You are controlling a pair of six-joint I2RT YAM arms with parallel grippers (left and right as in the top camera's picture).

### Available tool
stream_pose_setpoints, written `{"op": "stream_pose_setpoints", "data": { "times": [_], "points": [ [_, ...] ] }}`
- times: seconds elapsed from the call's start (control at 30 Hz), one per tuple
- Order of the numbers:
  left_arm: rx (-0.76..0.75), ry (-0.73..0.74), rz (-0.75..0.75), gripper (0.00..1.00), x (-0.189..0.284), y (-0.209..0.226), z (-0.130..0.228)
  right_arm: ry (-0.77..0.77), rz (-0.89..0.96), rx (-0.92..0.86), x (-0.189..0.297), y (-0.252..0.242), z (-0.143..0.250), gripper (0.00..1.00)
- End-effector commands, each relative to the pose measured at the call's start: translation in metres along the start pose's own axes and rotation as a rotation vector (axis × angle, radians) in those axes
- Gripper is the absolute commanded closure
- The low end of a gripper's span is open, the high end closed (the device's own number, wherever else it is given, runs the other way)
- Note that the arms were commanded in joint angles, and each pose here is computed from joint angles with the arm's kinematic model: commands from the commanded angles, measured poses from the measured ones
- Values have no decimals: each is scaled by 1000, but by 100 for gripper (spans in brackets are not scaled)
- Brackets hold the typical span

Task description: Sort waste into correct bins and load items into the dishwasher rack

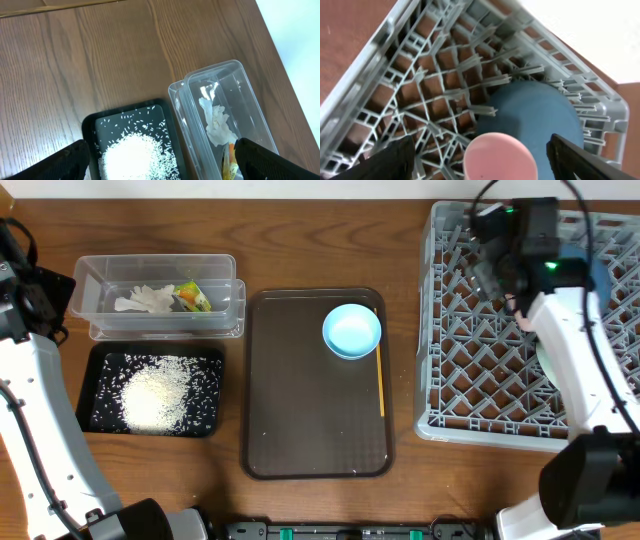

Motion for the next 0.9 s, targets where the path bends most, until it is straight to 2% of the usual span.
{"op": "stream_pose_setpoints", "data": {
  "times": [0.0, 0.13, 0.4, 0.57, 0.87],
  "points": [
    [2, -5, -14, 5, -1, 1, -1, 25, 97, 120, 12, 6, -6, 18],
    [3, -5, -14, 5, -1, 1, -1, 69, 80, 148, 7, 18, -1, 28],
    [3, -5, -14, 5, -1, 1, -1, 239, 111, 132, -31, 16, 25, 32],
    [3, -5, -14, 5, -1, 1, -1, 280, 169, 132, -31, 11, 30, 33],
    [3, -5, -14, 5, -1, 1, -1, 335, 147, 90, -32, 5, 43, 32]
  ]
}}
Point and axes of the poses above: each gripper's point midway between its finger pads, its own x axis back along the fingers, its own y axis along the line the jaws close on, z = x × y, the point moved 7 cm from there along x, back along the fingers, and after that the axes turned 8 degrees about -x, right-handed, at the moved point
